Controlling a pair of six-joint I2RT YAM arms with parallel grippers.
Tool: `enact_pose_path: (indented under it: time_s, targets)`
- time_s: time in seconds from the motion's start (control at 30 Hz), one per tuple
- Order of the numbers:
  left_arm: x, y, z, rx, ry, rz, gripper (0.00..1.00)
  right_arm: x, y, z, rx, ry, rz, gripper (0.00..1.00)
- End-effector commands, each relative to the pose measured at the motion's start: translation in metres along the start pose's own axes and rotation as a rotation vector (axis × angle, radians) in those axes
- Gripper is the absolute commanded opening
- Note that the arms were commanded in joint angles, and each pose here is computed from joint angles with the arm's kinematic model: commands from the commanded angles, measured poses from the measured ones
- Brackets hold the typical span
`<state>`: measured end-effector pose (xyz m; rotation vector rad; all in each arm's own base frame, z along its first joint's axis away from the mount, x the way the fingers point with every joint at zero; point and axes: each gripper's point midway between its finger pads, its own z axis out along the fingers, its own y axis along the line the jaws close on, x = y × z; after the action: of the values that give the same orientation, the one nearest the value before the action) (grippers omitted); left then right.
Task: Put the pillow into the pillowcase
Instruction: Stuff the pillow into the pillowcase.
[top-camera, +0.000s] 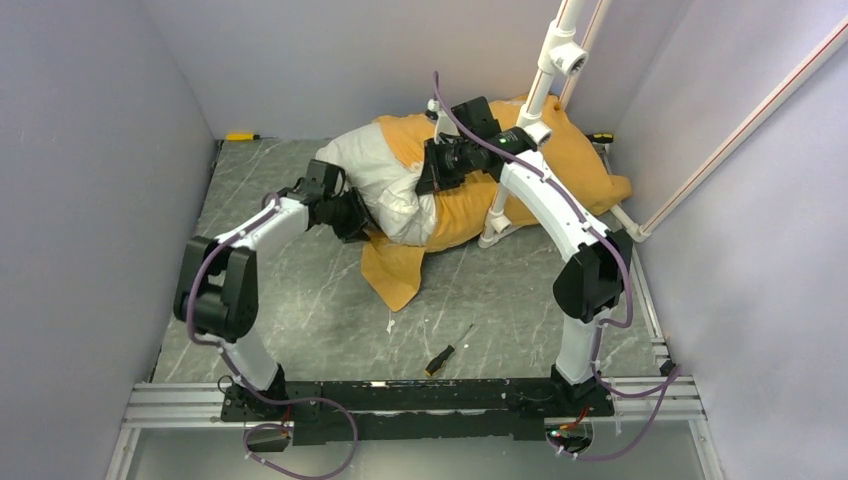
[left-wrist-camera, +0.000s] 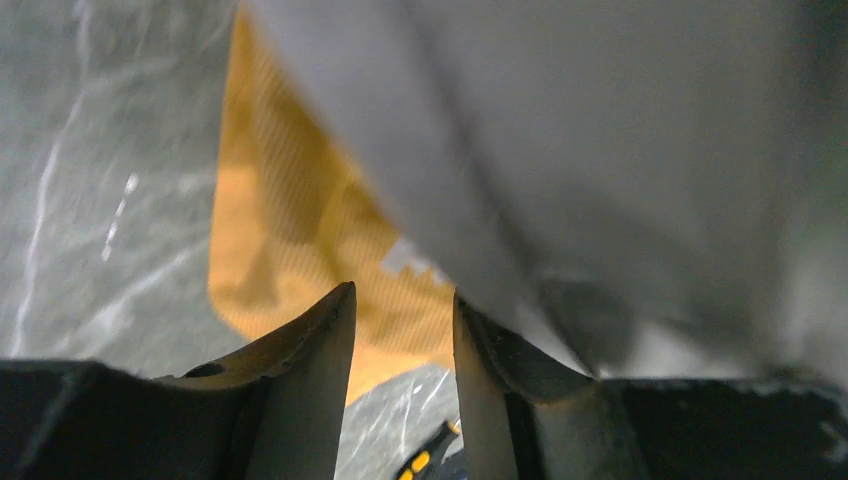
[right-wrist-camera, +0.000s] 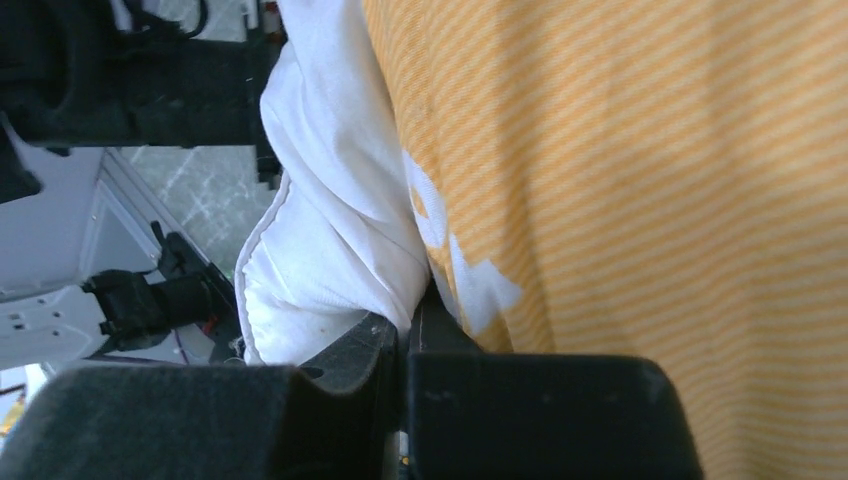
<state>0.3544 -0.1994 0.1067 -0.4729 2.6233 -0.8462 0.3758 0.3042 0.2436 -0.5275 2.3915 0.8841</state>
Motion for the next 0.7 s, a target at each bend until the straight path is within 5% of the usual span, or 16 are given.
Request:
enact_pose_path:
  time_s: [0.0, 0.07, 0.17, 0.47, 0.67]
  targets:
    - [-0.029, -0.044, 0.014, 0.128, -0.038, 0.074, 0.37, -0.058, 0.003, -0.054, 0.004, -0.231, 0.021, 0.0]
    - [-0.033, -0.047, 0.026, 0.15, -0.031, 0.059, 0.23, -0.066, 0.006, -0.06, -0.021, -0.258, 0.053, 0.0]
    - [-0.034, -0.042, 0.048, 0.163, -0.04, 0.039, 0.17, -0.076, 0.006, -0.066, -0.052, -0.294, 0.098, 0.0]
    - [-0.018, -0.001, 0.099, 0.193, -0.087, -0.079, 0.2, -0.097, -0.009, -0.09, -0.105, -0.394, 0.219, 0.0]
    - [-0.006, 0.027, 0.114, 0.11, -0.08, -0.115, 0.36, -0.093, -0.022, -0.092, -0.065, -0.395, 0.229, 0.0]
